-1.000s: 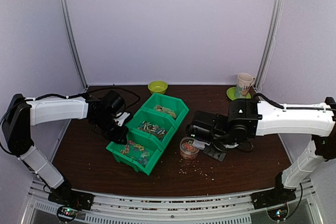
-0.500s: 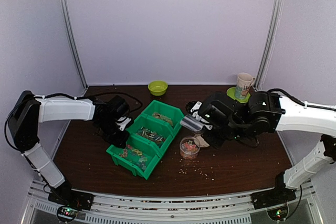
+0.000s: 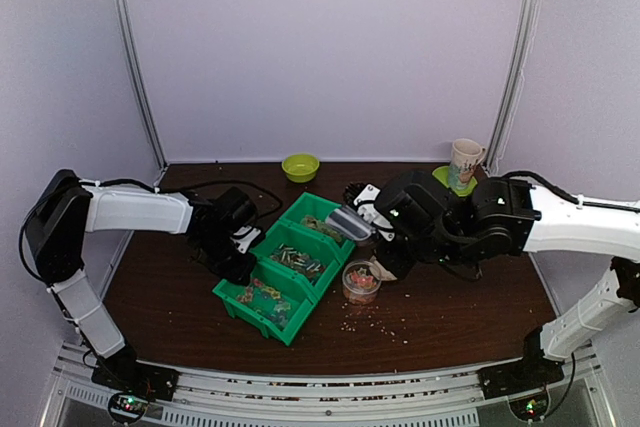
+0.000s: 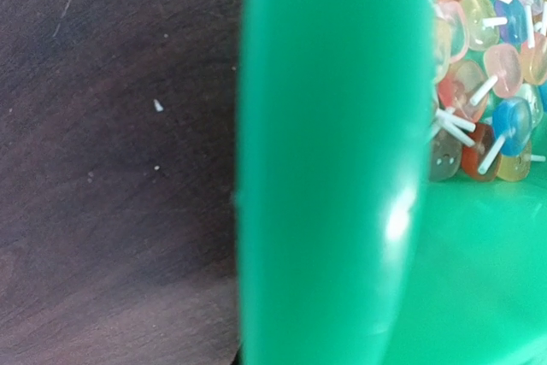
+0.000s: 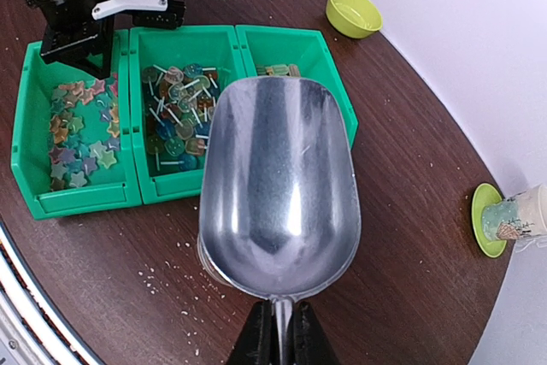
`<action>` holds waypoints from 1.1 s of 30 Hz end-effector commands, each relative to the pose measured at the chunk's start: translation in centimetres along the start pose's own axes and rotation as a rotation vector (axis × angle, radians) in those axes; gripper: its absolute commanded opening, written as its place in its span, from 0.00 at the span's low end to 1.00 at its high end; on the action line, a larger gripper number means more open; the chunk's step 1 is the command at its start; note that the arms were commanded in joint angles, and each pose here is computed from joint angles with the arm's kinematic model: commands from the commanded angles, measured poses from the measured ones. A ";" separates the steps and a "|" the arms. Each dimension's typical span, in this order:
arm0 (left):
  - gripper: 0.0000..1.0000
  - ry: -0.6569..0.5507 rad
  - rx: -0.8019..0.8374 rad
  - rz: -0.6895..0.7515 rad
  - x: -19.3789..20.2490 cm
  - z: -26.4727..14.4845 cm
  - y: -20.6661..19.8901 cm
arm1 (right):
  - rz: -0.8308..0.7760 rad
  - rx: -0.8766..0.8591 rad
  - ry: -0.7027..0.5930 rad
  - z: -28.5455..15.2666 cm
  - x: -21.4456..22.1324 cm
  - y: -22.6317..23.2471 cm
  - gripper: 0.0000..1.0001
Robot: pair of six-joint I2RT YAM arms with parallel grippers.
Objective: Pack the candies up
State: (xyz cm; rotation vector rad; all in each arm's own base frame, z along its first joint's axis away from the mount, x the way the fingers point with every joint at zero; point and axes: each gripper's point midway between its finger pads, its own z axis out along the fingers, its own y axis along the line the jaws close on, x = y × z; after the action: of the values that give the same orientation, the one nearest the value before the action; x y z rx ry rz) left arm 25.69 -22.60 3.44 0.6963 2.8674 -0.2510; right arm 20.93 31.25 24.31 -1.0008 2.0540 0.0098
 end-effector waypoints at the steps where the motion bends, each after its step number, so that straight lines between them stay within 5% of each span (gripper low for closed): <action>1: 0.06 -0.071 0.058 0.019 -2.3 -0.8 -1.6 | 0.037 -0.002 -0.074 -0.9 -1.1 -0.8 0.00; 15: 0.30 -0.104 0.049 0.030 -2.9 -2.0 -1.5 | 0.013 -0.209 -0.282 -3.1 -0.7 0.4 0.00; 25: 0.53 -0.253 0.104 0.092 -4.6 -6.3 -2.8 | -0.046 -0.277 -0.398 -4.4 0.2 1.3 0.00; 33: 0.68 -0.460 0.182 0.173 -6.2 -12.3 -4.4 | -0.058 -0.282 -0.375 -3.2 1.3 2.0 0.00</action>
State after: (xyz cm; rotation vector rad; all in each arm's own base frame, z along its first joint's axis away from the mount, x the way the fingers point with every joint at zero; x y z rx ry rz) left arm 26.92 -25.14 12.55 0.7572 2.5489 -0.4663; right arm 16.91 30.09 24.55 -1.1412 1.7360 0.4112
